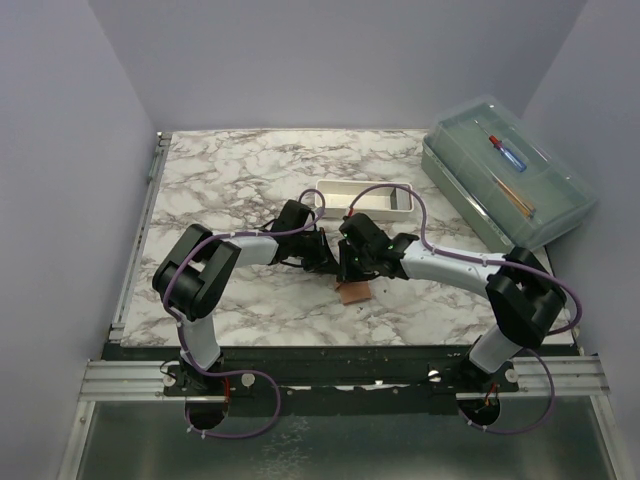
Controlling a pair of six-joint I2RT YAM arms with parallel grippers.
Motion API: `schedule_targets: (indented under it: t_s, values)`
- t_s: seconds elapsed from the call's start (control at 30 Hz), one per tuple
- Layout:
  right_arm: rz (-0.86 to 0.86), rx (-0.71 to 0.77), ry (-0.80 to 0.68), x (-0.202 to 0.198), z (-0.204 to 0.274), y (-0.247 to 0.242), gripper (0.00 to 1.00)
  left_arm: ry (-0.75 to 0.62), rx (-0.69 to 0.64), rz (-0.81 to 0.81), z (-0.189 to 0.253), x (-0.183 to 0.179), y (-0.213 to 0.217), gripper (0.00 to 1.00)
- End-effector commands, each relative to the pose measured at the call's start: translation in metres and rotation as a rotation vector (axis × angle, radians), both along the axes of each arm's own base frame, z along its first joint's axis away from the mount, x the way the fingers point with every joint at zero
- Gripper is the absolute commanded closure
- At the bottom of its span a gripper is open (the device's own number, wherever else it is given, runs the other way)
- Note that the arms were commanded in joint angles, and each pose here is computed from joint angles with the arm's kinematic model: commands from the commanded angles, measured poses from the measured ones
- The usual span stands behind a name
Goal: Put the credit cards into the card holder
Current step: Close the card holder at the center of the board.
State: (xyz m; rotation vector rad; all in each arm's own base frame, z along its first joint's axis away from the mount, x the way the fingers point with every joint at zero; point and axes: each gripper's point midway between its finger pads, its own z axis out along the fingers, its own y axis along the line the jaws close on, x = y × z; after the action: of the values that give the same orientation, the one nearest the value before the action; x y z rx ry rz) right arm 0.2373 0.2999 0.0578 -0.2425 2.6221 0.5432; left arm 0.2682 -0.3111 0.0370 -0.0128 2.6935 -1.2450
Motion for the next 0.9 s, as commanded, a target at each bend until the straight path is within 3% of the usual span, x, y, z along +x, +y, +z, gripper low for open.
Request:
schedule_targets:
  t_s: [0.0,0.13,0.3,0.53,0.87]
  values:
    - [0.038,0.028,0.009,-0.001,0.002,0.012,0.80,0.020,0.092,0.015,-0.026,-0.004,0.012,1.00]
    - [0.047,0.038,0.018,-0.002,0.001,0.014,0.85,0.020,0.092,0.013,-0.026,-0.004,0.013,1.00]
    - [0.025,0.026,0.009,0.000,0.001,0.011,1.00,0.019,0.093,0.014,-0.026,-0.004,0.013,1.00]
    - [-0.048,-0.072,-0.057,0.011,0.004,-0.013,1.00,0.014,0.097,0.016,-0.026,-0.003,0.013,1.00]
    - [-0.057,-0.091,-0.080,0.012,0.007,-0.020,1.00,0.029,0.116,0.010,-0.030,-0.006,0.016,1.00]
